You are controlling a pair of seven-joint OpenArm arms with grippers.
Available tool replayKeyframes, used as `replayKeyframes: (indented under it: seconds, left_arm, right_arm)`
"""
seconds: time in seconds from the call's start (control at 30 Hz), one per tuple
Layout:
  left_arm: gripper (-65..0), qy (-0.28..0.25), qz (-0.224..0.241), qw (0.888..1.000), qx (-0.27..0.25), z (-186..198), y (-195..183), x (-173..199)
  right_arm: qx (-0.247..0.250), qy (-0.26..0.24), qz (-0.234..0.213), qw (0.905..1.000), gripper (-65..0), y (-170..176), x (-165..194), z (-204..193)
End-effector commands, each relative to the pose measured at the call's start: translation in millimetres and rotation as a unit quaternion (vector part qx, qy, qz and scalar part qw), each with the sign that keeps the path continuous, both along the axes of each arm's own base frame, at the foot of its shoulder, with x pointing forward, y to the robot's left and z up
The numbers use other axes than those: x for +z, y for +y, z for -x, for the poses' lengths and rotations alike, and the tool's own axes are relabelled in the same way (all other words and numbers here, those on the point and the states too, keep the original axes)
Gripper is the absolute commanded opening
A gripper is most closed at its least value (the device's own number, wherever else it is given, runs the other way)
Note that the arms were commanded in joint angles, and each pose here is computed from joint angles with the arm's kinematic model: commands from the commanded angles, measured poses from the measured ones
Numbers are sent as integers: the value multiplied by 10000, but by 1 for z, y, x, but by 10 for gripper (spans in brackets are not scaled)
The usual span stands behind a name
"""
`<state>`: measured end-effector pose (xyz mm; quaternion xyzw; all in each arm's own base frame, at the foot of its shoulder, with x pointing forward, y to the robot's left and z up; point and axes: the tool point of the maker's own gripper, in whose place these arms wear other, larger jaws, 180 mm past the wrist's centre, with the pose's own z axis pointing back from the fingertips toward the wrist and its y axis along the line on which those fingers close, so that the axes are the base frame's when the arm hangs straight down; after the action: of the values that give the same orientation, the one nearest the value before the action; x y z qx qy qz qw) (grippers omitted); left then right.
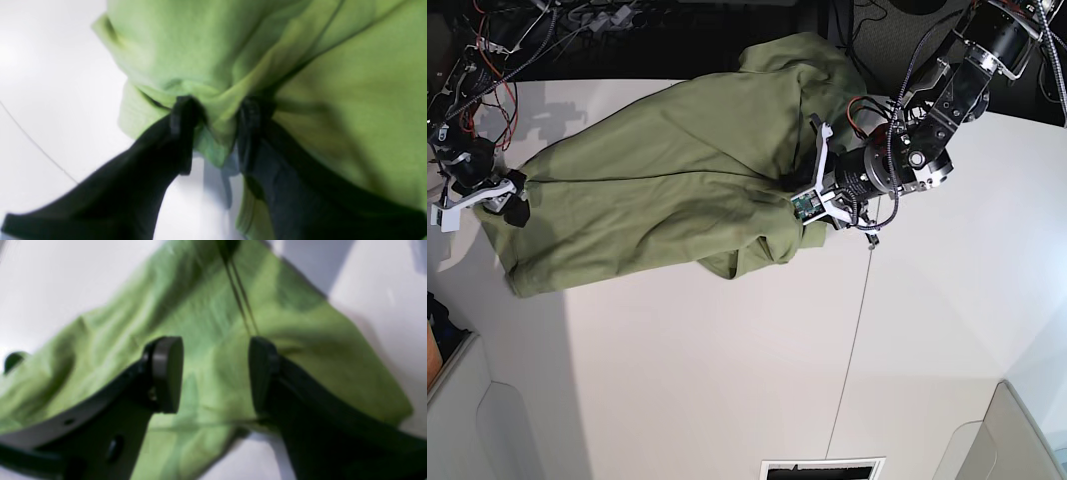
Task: Layout the t-shirt on the table in an organized manner, then fold the t-shirt properly
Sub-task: 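Drag the shirt across the table with the left gripper, then release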
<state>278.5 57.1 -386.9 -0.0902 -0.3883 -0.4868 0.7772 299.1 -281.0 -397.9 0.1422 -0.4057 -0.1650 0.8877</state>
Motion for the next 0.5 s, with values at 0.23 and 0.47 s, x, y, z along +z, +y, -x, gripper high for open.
replayKeyframes:
  seconds: [0.23, 0.47]
  left_arm:
    - [-628, -207, 8, 9998, 16, -10, 2, 11]
    - [-650, -238, -1, 9997, 19, -12, 3, 12]
  right_arm:
    - [-167, 61, 154, 9997, -336, -13, 2, 5]
    - [-180, 28, 130, 9997, -582, -13, 2, 5]
